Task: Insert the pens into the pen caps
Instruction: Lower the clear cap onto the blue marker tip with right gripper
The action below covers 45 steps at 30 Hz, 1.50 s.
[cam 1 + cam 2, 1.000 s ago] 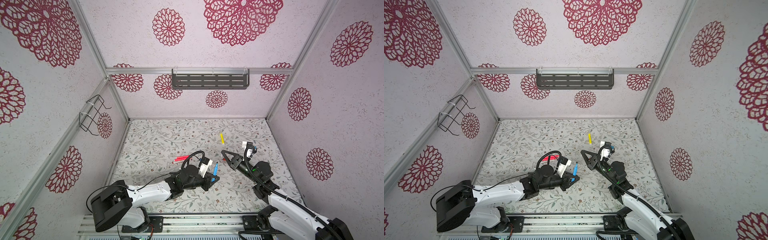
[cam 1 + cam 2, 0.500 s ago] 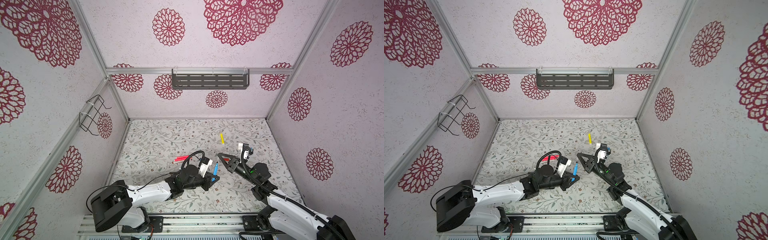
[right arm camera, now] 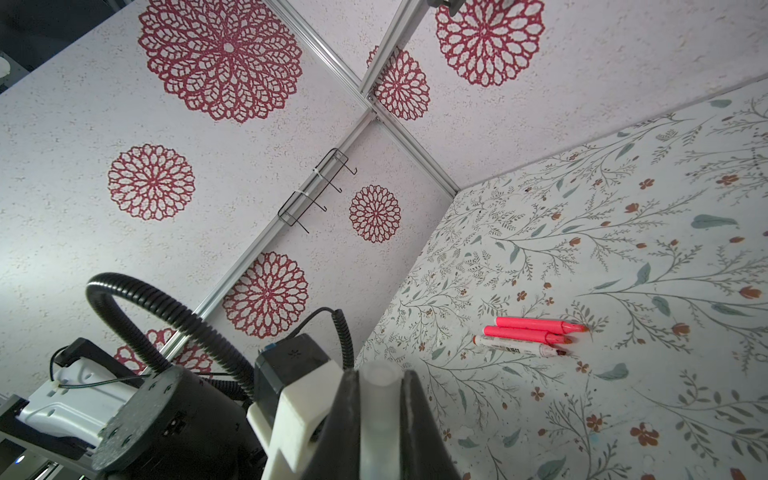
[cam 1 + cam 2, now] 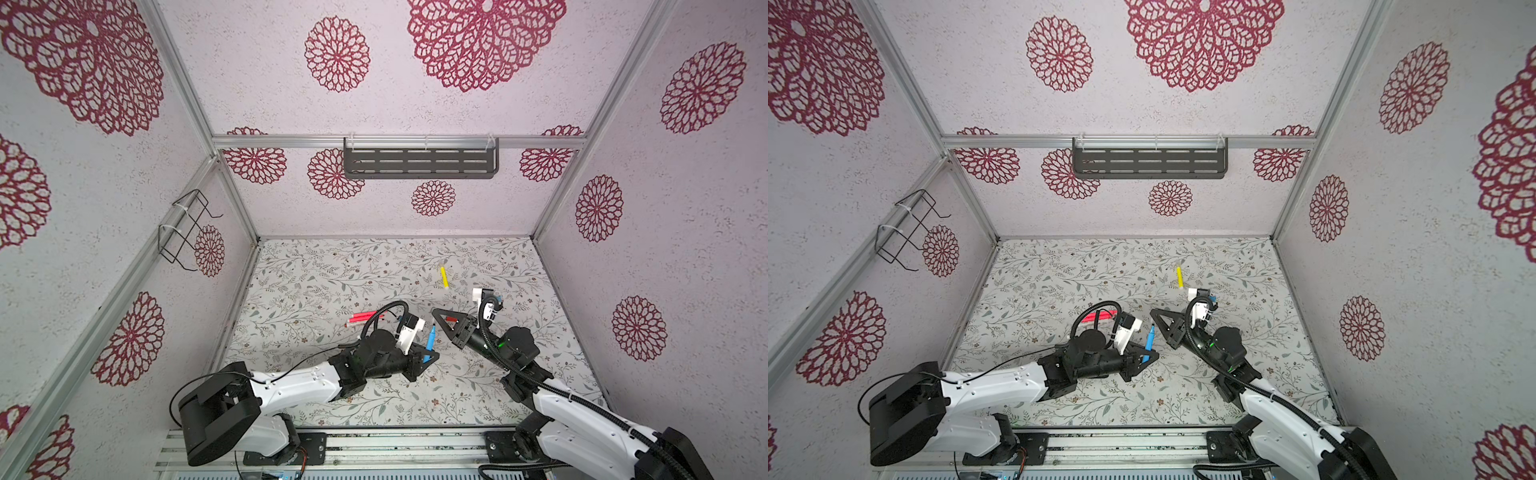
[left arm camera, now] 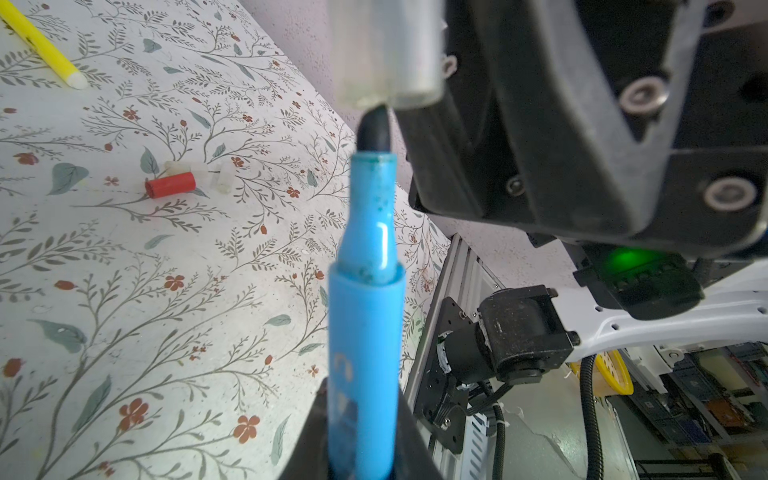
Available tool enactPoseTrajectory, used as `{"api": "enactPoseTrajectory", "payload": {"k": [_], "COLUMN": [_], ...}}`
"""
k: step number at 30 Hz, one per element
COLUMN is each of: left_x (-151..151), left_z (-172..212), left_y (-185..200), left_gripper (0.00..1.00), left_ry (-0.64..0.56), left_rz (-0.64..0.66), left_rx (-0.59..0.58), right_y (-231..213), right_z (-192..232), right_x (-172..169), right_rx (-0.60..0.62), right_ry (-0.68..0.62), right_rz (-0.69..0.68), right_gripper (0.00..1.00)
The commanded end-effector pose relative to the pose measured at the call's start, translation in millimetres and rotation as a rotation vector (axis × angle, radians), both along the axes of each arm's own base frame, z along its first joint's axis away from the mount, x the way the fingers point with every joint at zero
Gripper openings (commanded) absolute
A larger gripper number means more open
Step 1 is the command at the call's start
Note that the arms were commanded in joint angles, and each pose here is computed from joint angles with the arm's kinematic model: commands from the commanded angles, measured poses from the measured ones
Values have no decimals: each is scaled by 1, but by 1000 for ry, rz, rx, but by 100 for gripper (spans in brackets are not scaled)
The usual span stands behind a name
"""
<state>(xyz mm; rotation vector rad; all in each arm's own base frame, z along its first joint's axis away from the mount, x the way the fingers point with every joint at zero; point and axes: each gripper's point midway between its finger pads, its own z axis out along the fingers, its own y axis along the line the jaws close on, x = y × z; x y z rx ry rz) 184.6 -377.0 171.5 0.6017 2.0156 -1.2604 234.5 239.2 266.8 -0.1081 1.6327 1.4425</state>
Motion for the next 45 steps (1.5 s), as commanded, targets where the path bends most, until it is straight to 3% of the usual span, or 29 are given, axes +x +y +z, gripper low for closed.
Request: {"api": "enactPoseTrajectory", "payload": {"k": [1,10,20,24,29,32,39,45], "left_x": [1,2,4,6,6,4,2,-2], "left_z": [25,28,41,50,51,50,48,47], "left_y": [-2,3,6,10,12,13,15,13], "left_gripper": [0,0,0,0,0,0,0,0], "left_ry": [-51,-62,-72,-74,-79,-76,-80,-65], "left_rz": [8,24,36,34,28,25,17,-7], "left_rx": [-56,-65,-130,-173,-187,-188,-183,-181], "right_y": [3,-2,8,11,6,-2,-16,0], "right_z": [1,0,-3,-4,3,6,34,55], "right_x": [-8,-10,-28,-35,-38,-36,-27,-13], "right_rx": [-6,-17,-15,-23,-19,-64,-147,-243], "right_ry": [-49,-59,-97,-116,-134,-131,-132,-122], "right_rz": [23,1,64,81,67,24,-37,-5], "right_gripper": [12,12,16,23,55,67,73,71]}}
